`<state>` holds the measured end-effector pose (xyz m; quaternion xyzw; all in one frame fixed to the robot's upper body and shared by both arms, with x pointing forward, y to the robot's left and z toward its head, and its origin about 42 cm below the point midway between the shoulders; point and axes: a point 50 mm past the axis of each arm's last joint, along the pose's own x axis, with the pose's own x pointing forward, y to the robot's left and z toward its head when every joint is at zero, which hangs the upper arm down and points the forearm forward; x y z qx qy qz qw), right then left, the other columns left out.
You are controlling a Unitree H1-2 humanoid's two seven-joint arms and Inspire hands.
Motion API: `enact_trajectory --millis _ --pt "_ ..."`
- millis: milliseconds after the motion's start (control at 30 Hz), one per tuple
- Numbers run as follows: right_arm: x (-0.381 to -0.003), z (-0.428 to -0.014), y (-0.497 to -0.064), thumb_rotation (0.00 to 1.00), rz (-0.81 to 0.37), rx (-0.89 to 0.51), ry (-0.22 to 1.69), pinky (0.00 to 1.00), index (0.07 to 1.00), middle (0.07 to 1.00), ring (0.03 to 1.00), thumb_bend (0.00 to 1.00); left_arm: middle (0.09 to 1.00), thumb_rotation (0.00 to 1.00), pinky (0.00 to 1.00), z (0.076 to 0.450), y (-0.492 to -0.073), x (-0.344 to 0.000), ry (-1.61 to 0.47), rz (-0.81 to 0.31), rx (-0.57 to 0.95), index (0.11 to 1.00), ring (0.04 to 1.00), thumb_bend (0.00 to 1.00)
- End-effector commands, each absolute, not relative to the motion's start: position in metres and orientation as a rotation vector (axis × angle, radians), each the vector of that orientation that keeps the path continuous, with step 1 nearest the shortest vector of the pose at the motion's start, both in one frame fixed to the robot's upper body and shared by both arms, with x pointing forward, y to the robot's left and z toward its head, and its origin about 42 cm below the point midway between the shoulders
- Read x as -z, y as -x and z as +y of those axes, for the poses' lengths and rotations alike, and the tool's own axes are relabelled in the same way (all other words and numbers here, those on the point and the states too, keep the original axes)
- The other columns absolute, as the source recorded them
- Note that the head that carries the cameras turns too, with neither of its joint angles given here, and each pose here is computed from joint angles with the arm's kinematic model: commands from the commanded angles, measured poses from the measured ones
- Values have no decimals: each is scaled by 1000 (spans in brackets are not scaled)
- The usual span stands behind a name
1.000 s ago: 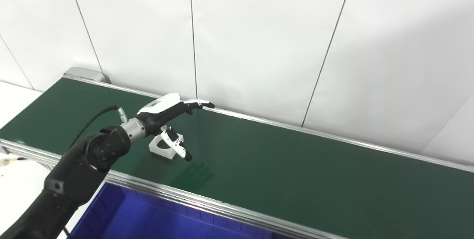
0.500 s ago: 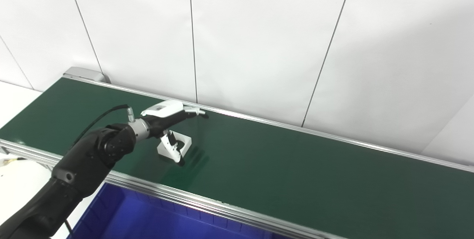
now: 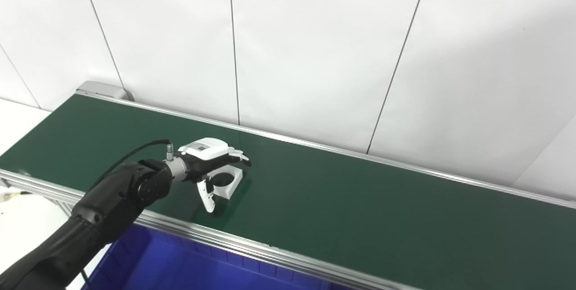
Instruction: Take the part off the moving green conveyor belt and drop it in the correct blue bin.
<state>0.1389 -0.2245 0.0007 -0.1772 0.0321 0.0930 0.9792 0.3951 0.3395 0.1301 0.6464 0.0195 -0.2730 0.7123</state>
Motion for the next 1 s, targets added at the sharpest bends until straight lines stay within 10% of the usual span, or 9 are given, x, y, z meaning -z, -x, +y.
enact_trajectory --millis 0,433,500,533,600,733,967 --pt "-13 -223 -142 277 -27 -182 340 814 908 855 822 800 932 0 938 338 -409 -150 -1468 -46 532 868 943 796" --pt "-15 -222 -138 275 -28 -175 321 826 907 858 827 797 902 0 855 328 -413 -134 -1430 -56 465 860 890 643" --pt "-16 -221 -138 275 -29 -175 317 828 907 856 827 799 891 0 788 326 -412 -133 -1389 -51 442 852 847 626" --pt "-16 -221 -138 260 -30 -176 316 827 908 858 825 791 660 0 488 325 -412 -133 -1374 -51 431 809 612 553" --pt "-17 -221 -138 250 -31 -175 314 824 907 859 823 788 529 0 350 323 -412 -133 -1346 -56 411 711 485 511" --pt "-17 -221 -138 257 -31 -176 314 822 910 864 828 788 474 0 316 319 -412 -133 -1354 -55 408 549 391 497" --pt "-17 -219 -139 259 -33 -172 307 823 907 860 826 787 482 0 330 317 -413 -134 -1330 28 429 526 389 498"
